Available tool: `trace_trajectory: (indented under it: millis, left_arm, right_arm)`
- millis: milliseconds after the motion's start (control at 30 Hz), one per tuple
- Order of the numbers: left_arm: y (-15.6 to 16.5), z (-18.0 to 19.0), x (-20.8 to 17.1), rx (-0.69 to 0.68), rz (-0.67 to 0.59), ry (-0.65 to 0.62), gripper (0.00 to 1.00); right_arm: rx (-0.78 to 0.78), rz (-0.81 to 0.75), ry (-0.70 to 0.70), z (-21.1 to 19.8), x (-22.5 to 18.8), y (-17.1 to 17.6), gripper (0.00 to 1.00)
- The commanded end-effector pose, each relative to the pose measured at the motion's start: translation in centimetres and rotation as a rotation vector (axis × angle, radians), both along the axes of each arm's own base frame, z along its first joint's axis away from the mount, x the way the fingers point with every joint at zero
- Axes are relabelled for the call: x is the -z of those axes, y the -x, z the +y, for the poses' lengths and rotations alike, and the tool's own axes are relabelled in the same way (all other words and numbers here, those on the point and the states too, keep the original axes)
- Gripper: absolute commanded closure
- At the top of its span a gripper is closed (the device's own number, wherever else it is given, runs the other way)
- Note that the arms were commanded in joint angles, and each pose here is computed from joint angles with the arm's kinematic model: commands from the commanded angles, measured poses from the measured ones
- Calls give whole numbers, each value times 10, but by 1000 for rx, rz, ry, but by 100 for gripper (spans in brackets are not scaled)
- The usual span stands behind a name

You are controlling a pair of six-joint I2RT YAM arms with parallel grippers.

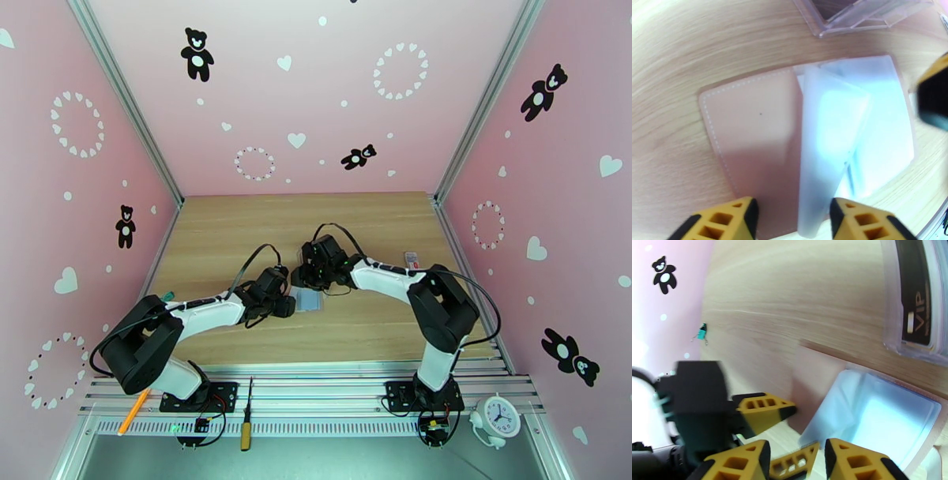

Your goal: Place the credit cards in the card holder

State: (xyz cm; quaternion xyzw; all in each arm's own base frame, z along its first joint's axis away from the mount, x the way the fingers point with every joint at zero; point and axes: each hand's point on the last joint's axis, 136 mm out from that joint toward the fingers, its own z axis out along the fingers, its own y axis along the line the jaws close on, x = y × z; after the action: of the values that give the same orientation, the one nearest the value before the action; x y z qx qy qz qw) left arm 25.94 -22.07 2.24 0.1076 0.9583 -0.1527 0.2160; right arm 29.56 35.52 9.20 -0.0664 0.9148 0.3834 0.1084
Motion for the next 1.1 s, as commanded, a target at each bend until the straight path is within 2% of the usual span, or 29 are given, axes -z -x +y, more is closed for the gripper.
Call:
trace_trajectory:
  millis: [0, 200, 500, 1067]
  left_arm:
    - [7, 4, 9, 6, 50, -42, 58]
    - [-3, 3, -5, 4, 11, -60, 64]
    - [-20, 23, -21, -60, -47, -165, 58]
    - [-36, 34, 11, -78, 18, -298, 62]
  right_arm:
    - [7, 16, 60, -14, 13, 6, 57]
    - [4, 34, 68, -14, 27, 7, 57]
    - [6, 63, 113, -21, 52, 9, 59]
    - [12, 71, 180, -38, 66, 17, 67]
